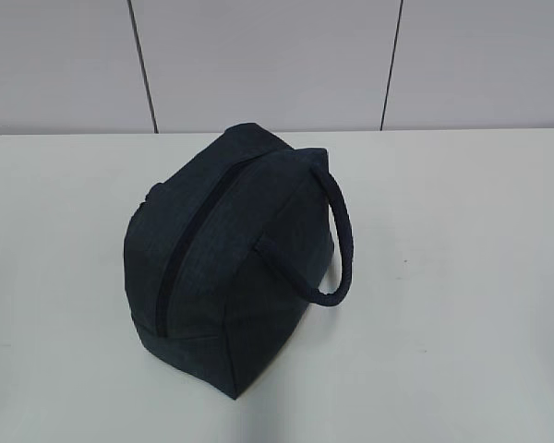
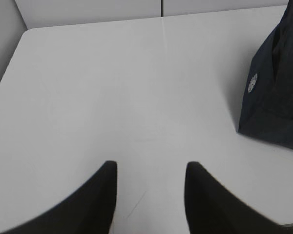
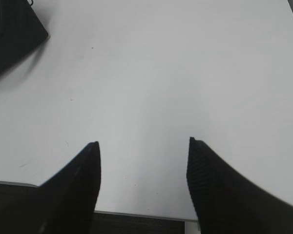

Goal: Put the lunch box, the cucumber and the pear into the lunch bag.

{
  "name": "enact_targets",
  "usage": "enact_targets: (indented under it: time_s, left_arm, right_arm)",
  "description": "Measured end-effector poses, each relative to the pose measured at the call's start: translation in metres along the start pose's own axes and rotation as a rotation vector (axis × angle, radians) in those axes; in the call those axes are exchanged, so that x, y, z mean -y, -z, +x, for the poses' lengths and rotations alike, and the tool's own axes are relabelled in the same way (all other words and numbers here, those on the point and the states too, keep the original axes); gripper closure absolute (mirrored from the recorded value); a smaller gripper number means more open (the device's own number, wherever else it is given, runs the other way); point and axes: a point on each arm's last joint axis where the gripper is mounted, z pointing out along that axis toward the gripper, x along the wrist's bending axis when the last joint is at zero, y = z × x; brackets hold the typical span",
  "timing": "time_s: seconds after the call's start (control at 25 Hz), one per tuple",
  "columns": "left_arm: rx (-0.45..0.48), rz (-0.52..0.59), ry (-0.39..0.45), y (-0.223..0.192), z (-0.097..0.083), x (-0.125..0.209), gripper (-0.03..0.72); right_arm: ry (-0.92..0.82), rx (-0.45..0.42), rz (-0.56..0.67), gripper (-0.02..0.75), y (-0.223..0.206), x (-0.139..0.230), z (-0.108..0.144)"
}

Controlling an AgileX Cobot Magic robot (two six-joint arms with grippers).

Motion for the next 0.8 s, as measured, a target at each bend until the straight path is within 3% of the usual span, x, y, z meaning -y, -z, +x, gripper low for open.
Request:
enact_targets:
  time_s: [0.8]
  left_arm:
    - [0.000,0.000,0.000,0.0000,0.0000,0.0000,0.412]
  right_arm:
    - [0.000,0.000,0.000,0.293,0.0000,0.0000,0.0000]
